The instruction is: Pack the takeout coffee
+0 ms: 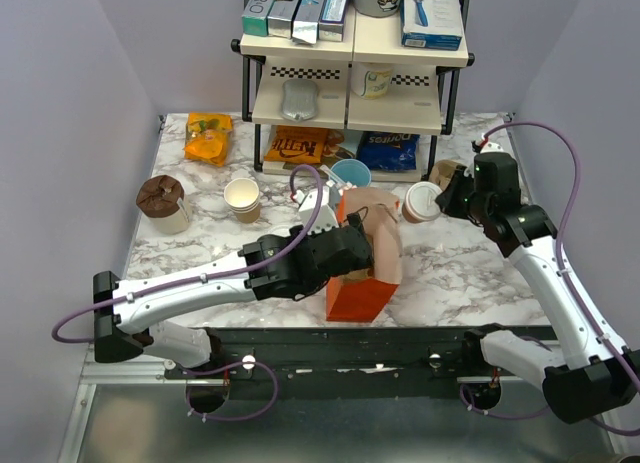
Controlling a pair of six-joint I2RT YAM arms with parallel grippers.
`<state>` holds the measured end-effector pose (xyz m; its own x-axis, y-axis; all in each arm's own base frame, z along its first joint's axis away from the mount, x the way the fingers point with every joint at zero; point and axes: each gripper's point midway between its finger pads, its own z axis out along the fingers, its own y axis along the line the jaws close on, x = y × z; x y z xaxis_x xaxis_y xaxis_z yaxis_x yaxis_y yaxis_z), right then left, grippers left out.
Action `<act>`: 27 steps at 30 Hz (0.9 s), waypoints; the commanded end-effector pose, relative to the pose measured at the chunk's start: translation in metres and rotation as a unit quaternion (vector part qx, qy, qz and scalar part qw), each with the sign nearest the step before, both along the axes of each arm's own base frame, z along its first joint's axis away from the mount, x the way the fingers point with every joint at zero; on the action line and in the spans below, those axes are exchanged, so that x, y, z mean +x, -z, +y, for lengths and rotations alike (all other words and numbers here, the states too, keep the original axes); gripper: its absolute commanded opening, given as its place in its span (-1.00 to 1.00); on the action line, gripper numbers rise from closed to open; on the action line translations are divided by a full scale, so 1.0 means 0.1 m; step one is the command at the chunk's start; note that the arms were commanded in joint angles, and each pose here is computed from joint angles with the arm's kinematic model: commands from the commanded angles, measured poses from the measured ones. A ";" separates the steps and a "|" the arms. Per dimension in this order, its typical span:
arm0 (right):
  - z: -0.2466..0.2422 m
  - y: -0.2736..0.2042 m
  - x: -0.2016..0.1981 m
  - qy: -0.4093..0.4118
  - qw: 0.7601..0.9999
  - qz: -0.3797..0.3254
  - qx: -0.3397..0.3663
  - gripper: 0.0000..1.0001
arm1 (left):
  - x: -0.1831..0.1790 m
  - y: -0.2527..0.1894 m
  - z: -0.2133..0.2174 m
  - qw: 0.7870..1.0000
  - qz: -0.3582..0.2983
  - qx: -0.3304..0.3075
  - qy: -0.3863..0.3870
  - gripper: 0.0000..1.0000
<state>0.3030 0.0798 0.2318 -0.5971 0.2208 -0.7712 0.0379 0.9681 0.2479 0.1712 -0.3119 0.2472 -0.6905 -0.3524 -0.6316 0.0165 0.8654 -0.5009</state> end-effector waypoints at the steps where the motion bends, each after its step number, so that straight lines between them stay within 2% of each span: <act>1: -0.02 -0.07 -0.06 0.001 1.000 -0.012 0.005 -0.99 | -0.02 -0.35 0.03 0.998 -0.062 0.011 0.020 0.98; 4: -0.02 -0.11 -0.08 -0.004 1.000 -0.018 0.006 -0.99 | -0.06 -0.45 0.15 0.994 -0.081 0.032 0.058 0.98; 5: -0.02 -0.12 -0.08 -0.003 1.000 -0.019 0.006 -0.99 | -0.12 -0.48 0.13 0.993 -0.081 0.030 0.082 0.98; 6: -0.02 -0.12 -0.07 -0.006 1.000 -0.021 0.005 -0.99 | -0.17 -0.46 0.15 0.985 -0.099 0.056 0.128 0.98; 13: -0.02 -0.14 -0.07 -0.009 1.000 -0.026 0.004 -0.99 | -0.47 -0.80 0.30 0.958 -0.139 0.028 0.250 0.98; 16: -0.03 -0.17 -0.08 -0.009 0.999 -0.032 0.002 -0.99 | -0.43 -0.89 0.36 0.958 -0.159 0.017 0.237 0.98; 21: -0.07 -0.20 -0.10 -0.002 0.999 -0.039 -0.004 -0.99 | -0.31 -0.89 0.46 0.971 -0.158 0.012 0.181 0.96; 22: -0.07 -0.20 -0.09 -0.002 0.999 -0.040 -0.004 -0.99 | -0.26 -0.91 0.47 0.973 -0.161 0.008 0.165 0.70; 24: -0.06 -0.19 -0.10 -0.004 0.999 -0.038 -0.003 -0.99 | -0.24 -0.91 0.42 0.974 -0.160 0.005 0.162 0.39; 25: -0.06 -0.19 -0.09 -0.004 0.999 -0.038 -0.003 -0.99 | -0.21 -0.93 0.40 0.975 -0.161 -0.001 0.157 0.06; 27: -0.06 -0.19 -0.09 -0.005 0.999 -0.037 -0.002 -0.99 | -0.17 -0.93 0.31 0.975 -0.157 0.001 0.158 -0.03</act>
<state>0.2942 0.0769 0.2522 -0.5429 0.2228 -0.8097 0.0131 0.9663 0.2571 0.1403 -0.2694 0.3305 -0.5586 -0.0956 -0.8239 0.4614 0.7896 -0.4045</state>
